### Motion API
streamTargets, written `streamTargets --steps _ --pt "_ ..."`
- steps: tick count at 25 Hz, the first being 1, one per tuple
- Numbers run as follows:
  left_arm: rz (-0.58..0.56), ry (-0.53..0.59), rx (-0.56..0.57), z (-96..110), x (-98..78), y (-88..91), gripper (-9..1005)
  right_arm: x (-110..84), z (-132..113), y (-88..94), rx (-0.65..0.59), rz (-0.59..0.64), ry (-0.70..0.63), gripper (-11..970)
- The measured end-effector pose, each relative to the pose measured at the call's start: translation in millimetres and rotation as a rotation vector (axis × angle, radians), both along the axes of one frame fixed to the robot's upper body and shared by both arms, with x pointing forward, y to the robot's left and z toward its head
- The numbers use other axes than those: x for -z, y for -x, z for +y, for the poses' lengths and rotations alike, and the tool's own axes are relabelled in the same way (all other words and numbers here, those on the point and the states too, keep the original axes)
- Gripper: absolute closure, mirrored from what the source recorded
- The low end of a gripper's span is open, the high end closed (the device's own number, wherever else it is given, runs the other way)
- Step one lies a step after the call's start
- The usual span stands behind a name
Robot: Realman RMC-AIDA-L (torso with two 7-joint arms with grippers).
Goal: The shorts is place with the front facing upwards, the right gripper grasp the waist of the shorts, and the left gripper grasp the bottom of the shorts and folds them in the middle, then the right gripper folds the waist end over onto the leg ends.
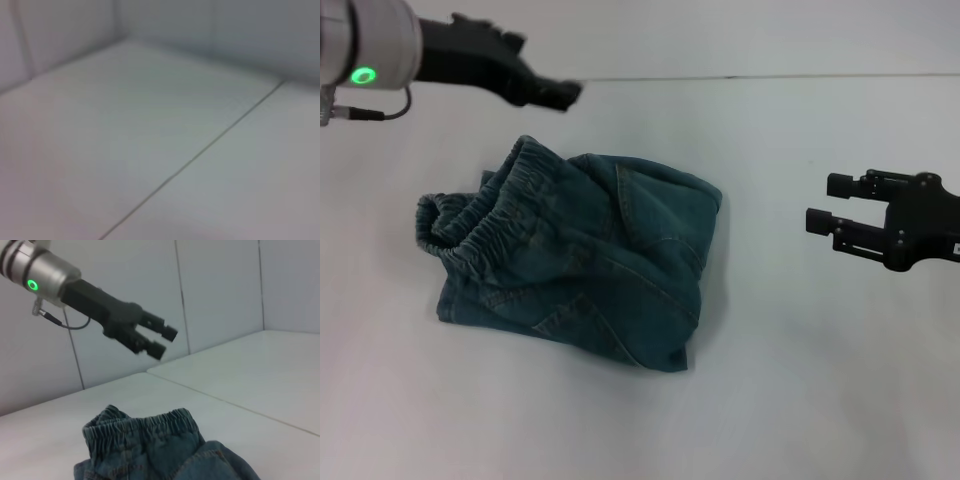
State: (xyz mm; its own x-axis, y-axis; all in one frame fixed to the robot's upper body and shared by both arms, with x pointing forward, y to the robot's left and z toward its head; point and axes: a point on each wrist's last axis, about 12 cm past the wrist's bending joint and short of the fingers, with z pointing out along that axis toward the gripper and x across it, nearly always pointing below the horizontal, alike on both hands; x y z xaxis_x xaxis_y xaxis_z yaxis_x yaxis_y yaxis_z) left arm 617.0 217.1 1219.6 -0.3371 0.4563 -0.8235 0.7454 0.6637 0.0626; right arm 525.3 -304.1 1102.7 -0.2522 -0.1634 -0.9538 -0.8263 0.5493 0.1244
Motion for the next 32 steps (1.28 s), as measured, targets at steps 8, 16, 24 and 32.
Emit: streamTargets --steps 8,16,24,32 --pt "-0.004 0.191 0.12 24 24.9 29.1 59 -5.7 4 -3.3 -0.039 -0.001 -0.009 298" --pt "0.018 0.347 0.156 56 90.8 73.5 56 -0.6 12 -3.6 -0.066 0.034 0.001 261" --pt "-0.028 0.487 0.125 75 142.5 118.2 56 8.1 19 0.1 -0.104 0.074 -0.016 260" --pt "0.007 0.475 0.095 80 161.7 132.8 58 15.1 30 0.7 -0.143 0.094 -0.027 260"
